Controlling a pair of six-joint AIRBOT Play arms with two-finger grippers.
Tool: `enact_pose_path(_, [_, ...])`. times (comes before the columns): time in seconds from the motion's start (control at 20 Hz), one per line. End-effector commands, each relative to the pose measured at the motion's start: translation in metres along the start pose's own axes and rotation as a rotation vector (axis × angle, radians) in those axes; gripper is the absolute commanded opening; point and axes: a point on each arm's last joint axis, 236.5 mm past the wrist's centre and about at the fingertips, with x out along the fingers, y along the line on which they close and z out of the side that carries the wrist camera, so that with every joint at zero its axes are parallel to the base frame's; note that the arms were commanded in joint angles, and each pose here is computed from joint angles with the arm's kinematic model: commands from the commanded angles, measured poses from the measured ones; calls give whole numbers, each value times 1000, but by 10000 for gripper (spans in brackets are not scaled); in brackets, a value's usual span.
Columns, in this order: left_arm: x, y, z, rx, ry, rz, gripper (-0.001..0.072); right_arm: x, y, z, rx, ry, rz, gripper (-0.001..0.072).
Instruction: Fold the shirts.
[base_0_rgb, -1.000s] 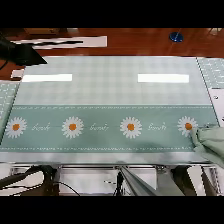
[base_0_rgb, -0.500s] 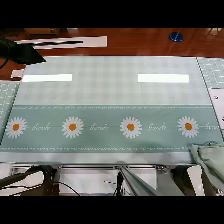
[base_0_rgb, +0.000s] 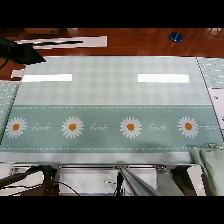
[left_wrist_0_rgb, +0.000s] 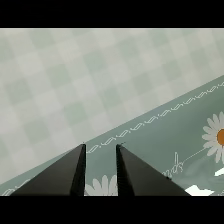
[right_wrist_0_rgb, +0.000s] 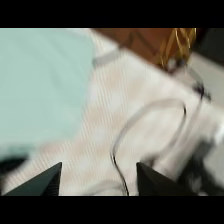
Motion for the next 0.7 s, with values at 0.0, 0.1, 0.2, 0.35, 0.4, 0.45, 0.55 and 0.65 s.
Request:
enact_pose_path(0.0, [2, 0, 2, 0, -4, -5, 260, -84, 76, 126, -47, -511, 310, 480])
enact_pose_path(0.1, [5, -4, 17, 5, -65, -9, 363, -232, 182, 175, -39, -851, 884, 432])
enact_pose_path(0.2, [14, -9, 45, 6, -164, -23, 629, -348, 263, 145, -126, -878, 1446, 432])
enact_pose_path(0.35, [55, -19, 49, 27, -130, -44, 640, -361, 356, 67, -480, -630, 1592, 429])
enact_pose_path(0.4, [73, -22, 34, 21, -44, -29, 596, -331, 379, 38, -646, -544, 1481, 425])
enact_pose_path(0.45, [88, -20, 14, 19, 56, 21, 546, -298, 392, 17, -788, -482, 1341, 368])
enact_pose_path(0.55, [104, -9, -28, 58, 268, 176, 526, -235, 393, 4, -979, -434, 1008, 329])
enact_pose_path(0.65, [108, -9, -46, 111, 369, 291, 525, -210, 386, 9, -1055, -467, 793, 329])
